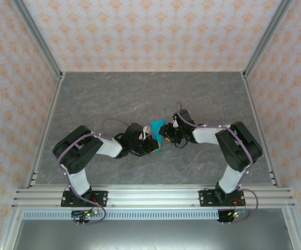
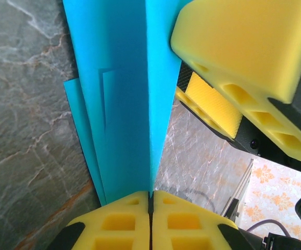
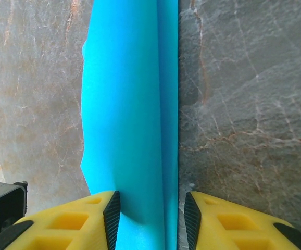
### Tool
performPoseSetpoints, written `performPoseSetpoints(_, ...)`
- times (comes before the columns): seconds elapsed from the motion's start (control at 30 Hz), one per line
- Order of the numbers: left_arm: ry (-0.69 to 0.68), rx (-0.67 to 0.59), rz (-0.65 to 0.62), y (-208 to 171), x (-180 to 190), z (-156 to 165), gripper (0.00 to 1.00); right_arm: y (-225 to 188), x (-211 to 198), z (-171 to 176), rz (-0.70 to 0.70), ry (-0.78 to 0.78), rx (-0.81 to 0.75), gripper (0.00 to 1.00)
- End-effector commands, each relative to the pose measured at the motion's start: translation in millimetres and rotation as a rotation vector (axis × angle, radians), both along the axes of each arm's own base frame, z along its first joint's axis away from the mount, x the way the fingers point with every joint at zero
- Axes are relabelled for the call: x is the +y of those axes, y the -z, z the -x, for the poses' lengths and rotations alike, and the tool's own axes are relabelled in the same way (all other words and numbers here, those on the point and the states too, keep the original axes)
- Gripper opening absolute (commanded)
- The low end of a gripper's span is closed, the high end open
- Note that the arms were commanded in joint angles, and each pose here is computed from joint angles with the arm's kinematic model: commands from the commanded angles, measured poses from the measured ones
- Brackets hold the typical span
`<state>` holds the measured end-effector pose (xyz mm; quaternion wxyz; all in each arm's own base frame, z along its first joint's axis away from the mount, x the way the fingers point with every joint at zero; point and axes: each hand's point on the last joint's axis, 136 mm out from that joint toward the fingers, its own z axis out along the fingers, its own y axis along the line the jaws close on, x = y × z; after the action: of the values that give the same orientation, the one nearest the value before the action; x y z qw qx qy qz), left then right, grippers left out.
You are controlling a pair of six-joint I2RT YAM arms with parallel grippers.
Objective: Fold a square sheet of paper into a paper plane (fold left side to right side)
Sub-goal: Fold the wing for the fifth time at the center of the table.
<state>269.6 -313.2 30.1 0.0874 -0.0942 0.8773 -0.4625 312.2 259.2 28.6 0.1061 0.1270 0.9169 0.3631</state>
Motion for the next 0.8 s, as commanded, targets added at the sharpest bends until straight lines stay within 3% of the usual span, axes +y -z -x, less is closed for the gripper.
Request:
performPoseSetpoints(0.0, 0.010, -0.018, 0.019, -7.5, 0.7, -0.2, 0.11, 40.7, -13.5, 12.8, 0.117, 0.016, 0.084, 0.41)
performPoseSetpoints(0.37, 0.025, -0.053, -0.028, -27.2, 20.2, 5.3, 0.21, 42.6, -14.0, 13.6, 0.123, 0.011, 0.088, 0.40)
performPoseSetpoints(0.53, -0.030, -0.071, -0.065, -39.2, 51.0, -4.3, 0.33, 41.6, -13.2, 12.7, 0.119, 0.009, 0.083, 0.40)
performPoseSetpoints(0.77, -0.021, -0.071, -0.025, -48.1, 45.8, -29.5, 0.34, 42.1, -12.9, 13.8, 0.118, 0.005, 0.085, 0.40)
